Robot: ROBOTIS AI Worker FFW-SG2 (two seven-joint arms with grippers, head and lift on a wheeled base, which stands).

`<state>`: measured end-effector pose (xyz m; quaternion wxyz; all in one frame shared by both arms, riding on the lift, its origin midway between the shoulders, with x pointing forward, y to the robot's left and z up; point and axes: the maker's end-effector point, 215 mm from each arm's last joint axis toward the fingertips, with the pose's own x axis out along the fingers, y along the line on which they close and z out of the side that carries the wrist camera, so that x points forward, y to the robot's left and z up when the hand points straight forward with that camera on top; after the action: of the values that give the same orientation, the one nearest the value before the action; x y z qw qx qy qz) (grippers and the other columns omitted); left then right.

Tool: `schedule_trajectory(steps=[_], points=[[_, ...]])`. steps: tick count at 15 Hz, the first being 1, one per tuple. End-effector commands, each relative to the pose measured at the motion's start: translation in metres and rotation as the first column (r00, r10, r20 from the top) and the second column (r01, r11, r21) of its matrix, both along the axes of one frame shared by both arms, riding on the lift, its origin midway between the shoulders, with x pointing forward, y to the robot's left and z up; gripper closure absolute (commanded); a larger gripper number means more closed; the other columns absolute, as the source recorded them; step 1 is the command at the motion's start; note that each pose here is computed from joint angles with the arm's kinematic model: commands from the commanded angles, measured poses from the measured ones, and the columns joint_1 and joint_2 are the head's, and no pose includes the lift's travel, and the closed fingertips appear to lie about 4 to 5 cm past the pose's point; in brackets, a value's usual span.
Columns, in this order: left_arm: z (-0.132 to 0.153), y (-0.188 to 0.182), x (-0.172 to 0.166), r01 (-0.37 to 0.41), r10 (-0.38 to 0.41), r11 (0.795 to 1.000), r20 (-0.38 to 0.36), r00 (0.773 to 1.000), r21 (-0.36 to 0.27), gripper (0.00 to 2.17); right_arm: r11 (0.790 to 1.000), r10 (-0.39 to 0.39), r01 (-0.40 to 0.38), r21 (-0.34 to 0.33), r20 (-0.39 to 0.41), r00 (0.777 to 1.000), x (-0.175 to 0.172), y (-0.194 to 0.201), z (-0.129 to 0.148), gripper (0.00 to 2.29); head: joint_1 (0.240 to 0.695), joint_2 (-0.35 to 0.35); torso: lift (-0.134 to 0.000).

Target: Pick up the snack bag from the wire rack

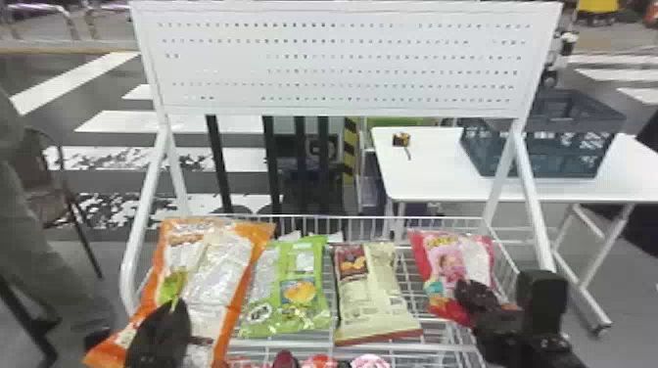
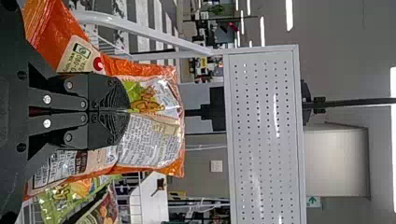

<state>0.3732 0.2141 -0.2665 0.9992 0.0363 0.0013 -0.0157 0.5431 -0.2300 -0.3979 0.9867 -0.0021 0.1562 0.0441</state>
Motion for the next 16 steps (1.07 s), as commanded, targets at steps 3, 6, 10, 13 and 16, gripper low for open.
schedule_trajectory(steps=[3, 6, 10, 13, 16], points=[[0.002, 0.004, 0.0, -0.009, 0.009, 1.0, 0.004, 1.0, 0.006, 1.67, 0.999, 0.037, -0.039, 0.013, 0.13, 0.991, -0.031, 0.027, 0.069, 2.25, 0.499, 0.0, 0.0], [0.002, 0.012, -0.001, -0.019, 0.019, 1.0, 0.005, 1.0, 0.013, 1.67, 0.996, 0.063, -0.071, 0.044, 0.159, 0.985, -0.08, 0.041, 0.087, 2.25, 0.499, 0.0, 0.0], [-0.001, 0.022, 0.002, -0.033, 0.033, 0.999, 0.001, 0.999, 0.004, 1.67, 0.995, 0.049, -0.067, 0.073, 0.224, 0.973, -0.151, 0.036, 0.107, 2.25, 0.499, 0.0, 0.0], [-0.01, 0.033, 0.008, -0.046, 0.046, 0.999, -0.012, 0.999, -0.007, 1.67, 0.998, 0.029, -0.04, 0.046, 0.202, 0.979, -0.191, 0.018, 0.106, 2.25, 0.499, 0.0, 0.0], [-0.014, 0.056, 0.016, -0.067, 0.067, 0.997, -0.014, 0.998, -0.022, 1.67, 0.999, 0.025, -0.03, 0.023, 0.167, 0.986, -0.211, 0.007, 0.098, 2.25, 0.499, 0.0, 0.0]])
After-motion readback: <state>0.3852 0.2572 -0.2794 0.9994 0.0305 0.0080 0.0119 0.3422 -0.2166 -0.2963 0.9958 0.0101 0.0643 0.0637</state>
